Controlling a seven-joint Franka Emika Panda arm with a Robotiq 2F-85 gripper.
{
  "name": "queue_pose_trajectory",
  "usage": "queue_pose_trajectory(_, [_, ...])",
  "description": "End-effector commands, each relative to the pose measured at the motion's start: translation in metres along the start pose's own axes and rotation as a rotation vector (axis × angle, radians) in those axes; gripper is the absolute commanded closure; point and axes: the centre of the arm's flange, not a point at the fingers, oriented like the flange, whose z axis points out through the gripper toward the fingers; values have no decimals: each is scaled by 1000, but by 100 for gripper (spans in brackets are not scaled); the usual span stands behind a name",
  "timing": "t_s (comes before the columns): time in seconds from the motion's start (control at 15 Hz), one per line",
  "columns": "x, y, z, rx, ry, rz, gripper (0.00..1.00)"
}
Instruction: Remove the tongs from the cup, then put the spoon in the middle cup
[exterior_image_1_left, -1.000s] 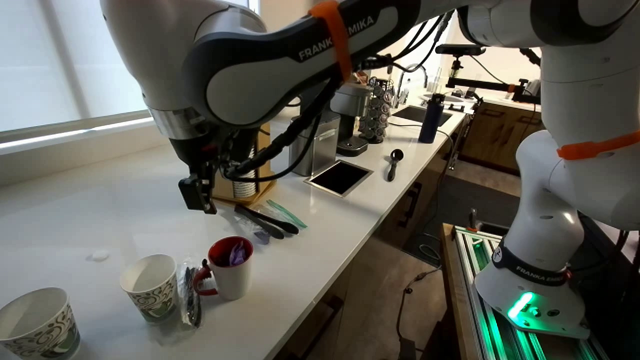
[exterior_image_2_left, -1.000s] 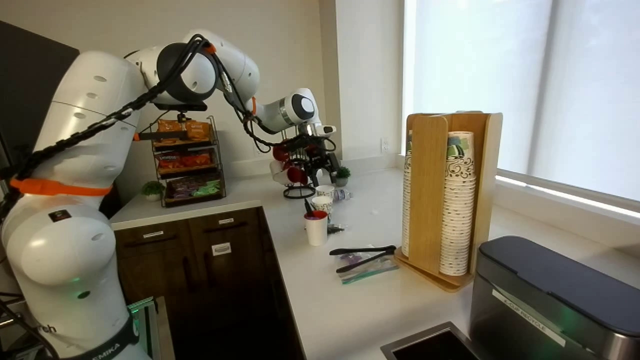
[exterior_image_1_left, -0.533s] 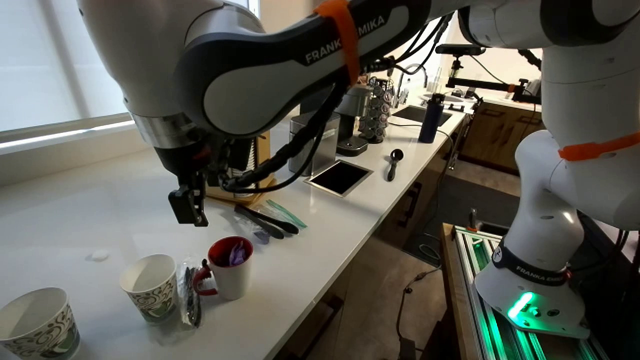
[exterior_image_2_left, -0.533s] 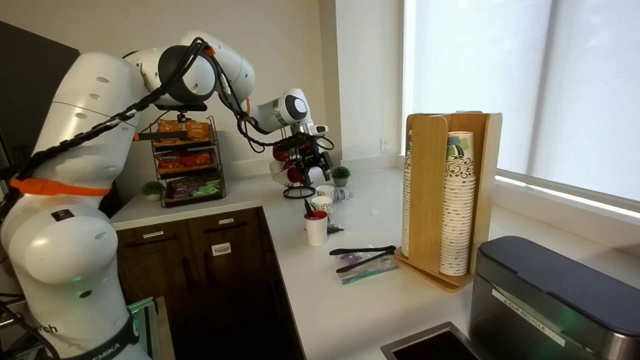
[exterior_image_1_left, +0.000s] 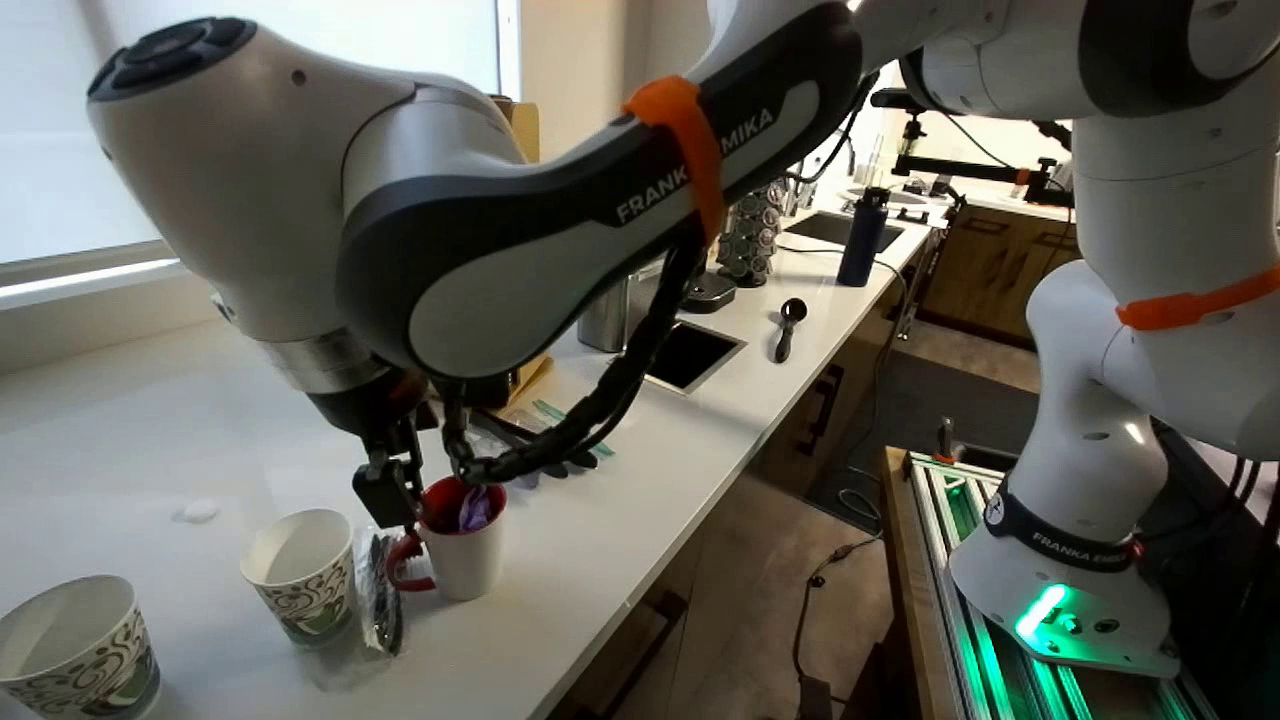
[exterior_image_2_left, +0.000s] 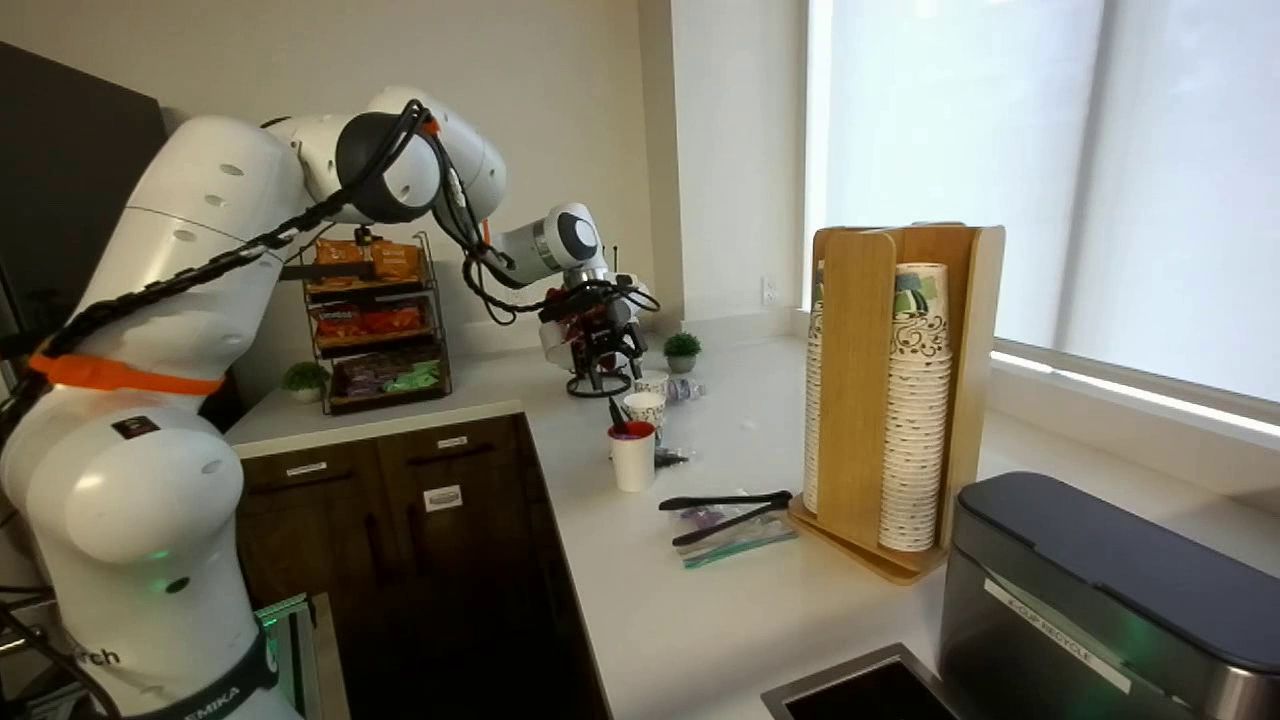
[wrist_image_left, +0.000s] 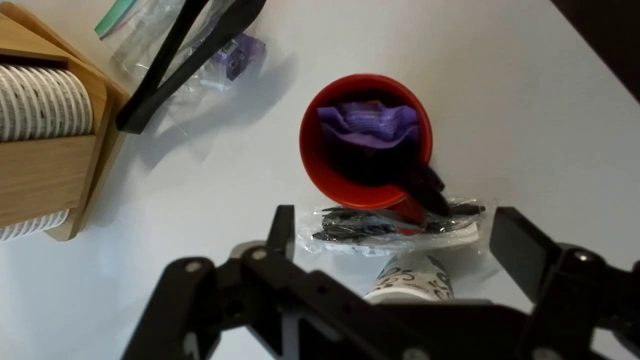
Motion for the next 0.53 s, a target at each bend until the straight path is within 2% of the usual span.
queue_pose_trajectory(0.0, [12, -17, 14, -65, -60, -43, 0])
queue_pose_trajectory(0.47, [24, -33, 34, -137, -137, -42, 0])
